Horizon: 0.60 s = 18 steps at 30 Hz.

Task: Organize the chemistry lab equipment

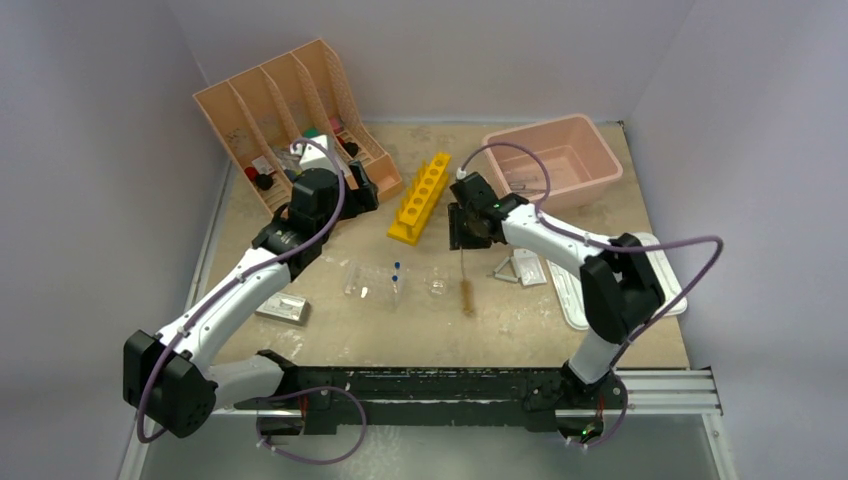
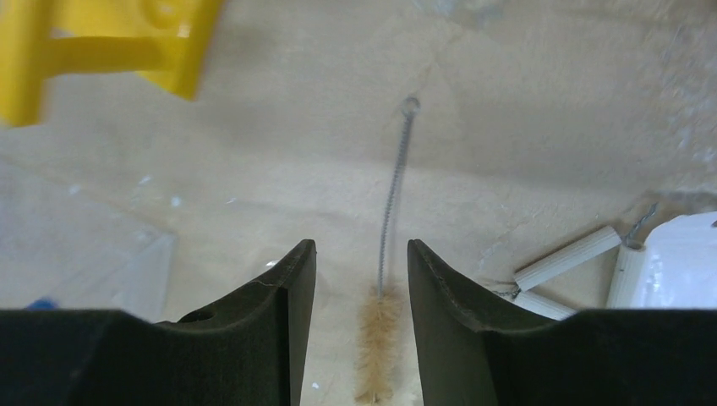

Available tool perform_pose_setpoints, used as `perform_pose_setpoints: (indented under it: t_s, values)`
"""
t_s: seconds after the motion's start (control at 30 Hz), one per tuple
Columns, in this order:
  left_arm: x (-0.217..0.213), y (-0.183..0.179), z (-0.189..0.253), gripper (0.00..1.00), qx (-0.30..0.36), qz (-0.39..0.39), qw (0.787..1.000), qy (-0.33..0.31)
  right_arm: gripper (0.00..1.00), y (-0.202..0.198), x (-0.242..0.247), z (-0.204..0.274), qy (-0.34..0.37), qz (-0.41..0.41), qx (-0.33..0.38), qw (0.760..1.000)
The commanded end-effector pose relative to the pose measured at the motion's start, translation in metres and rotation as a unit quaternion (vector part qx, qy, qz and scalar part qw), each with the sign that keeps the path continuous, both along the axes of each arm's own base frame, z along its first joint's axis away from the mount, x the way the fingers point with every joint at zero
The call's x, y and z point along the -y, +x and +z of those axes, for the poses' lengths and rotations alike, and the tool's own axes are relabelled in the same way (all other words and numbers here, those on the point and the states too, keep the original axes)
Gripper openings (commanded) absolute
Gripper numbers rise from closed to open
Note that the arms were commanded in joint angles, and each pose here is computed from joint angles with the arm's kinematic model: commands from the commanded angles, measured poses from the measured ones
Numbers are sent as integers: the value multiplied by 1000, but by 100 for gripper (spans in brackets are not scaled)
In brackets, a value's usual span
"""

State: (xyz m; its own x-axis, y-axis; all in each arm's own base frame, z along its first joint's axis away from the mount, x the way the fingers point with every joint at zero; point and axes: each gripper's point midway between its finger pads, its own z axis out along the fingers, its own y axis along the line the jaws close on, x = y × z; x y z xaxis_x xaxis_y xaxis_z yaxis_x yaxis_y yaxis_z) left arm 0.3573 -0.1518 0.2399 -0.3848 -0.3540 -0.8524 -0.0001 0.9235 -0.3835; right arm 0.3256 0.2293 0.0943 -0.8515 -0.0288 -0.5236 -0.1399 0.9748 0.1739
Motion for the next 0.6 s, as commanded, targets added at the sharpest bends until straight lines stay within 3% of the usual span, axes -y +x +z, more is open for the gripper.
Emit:
perform_pose_setpoints:
  t_s: [0.0,0.37,0.57]
  values:
    - [-7,1,19,81,26,16,999,-16,46,-6,18,-26,-20,-89,-32,995]
    - [-9,-2,11,81,19,19,1000,-11,43,-19,13,-66,-54,-69,-103,991]
    - [-11,-2,12,81,22,21,1000,-8,20,-22,14,-77,-72,-79,-119,987]
